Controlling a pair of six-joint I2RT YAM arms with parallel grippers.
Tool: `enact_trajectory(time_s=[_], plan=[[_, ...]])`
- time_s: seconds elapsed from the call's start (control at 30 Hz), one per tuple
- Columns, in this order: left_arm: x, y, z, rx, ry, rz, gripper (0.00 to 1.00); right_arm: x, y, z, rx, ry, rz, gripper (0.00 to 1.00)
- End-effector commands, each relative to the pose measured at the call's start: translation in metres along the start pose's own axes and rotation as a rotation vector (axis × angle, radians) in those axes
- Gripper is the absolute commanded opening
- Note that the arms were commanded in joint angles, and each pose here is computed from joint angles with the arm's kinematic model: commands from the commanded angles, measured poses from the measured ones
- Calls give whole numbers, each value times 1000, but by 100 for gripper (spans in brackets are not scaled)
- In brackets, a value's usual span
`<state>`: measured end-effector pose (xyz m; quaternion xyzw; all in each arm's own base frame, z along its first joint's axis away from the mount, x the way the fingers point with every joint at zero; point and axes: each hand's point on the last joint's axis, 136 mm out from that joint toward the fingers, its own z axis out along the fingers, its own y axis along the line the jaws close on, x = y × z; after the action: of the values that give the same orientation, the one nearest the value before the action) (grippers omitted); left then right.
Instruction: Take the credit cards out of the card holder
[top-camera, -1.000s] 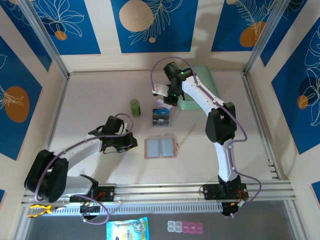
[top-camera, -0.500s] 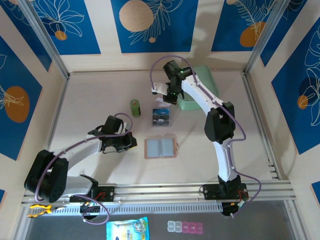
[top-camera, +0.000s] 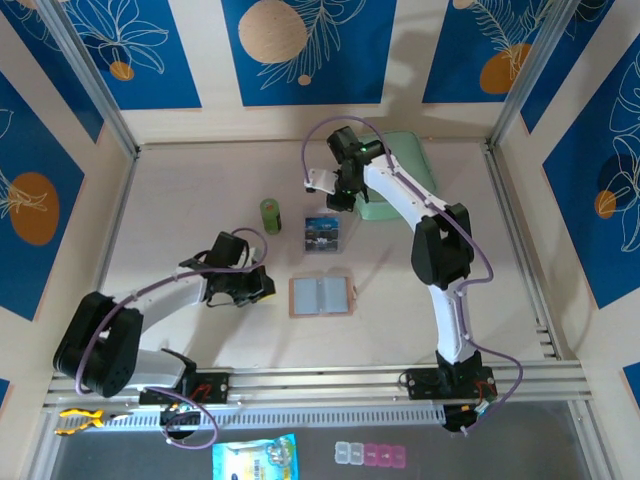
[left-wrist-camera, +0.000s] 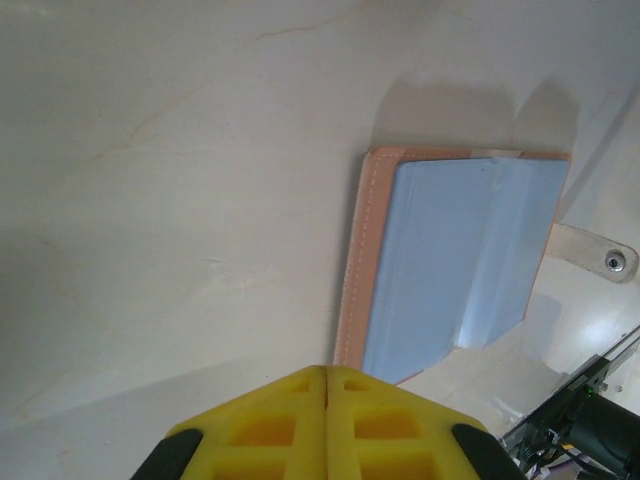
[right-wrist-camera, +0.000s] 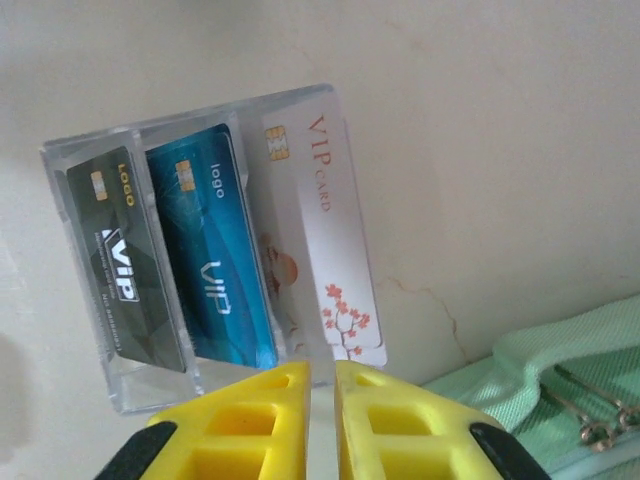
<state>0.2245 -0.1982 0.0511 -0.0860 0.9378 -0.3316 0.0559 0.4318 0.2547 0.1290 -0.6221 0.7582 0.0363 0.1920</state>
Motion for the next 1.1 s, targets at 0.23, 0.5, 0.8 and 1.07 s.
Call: enact_trajectory(time_s=[0.23,0.5,0.8,1.07], plan=[[-20,-35,7,95,-1,63,7,3,21,-42,41,-143,269,28],[-11,-52,26,120,55,106,8,33,60,-40,1,-179,499,47],[9,-51,55,56,138,134,6,24,116,-43,-249,-291,895,40],[20,-40,67,-4,167,133,6,26,173,-17,-456,-195,1178,30]])
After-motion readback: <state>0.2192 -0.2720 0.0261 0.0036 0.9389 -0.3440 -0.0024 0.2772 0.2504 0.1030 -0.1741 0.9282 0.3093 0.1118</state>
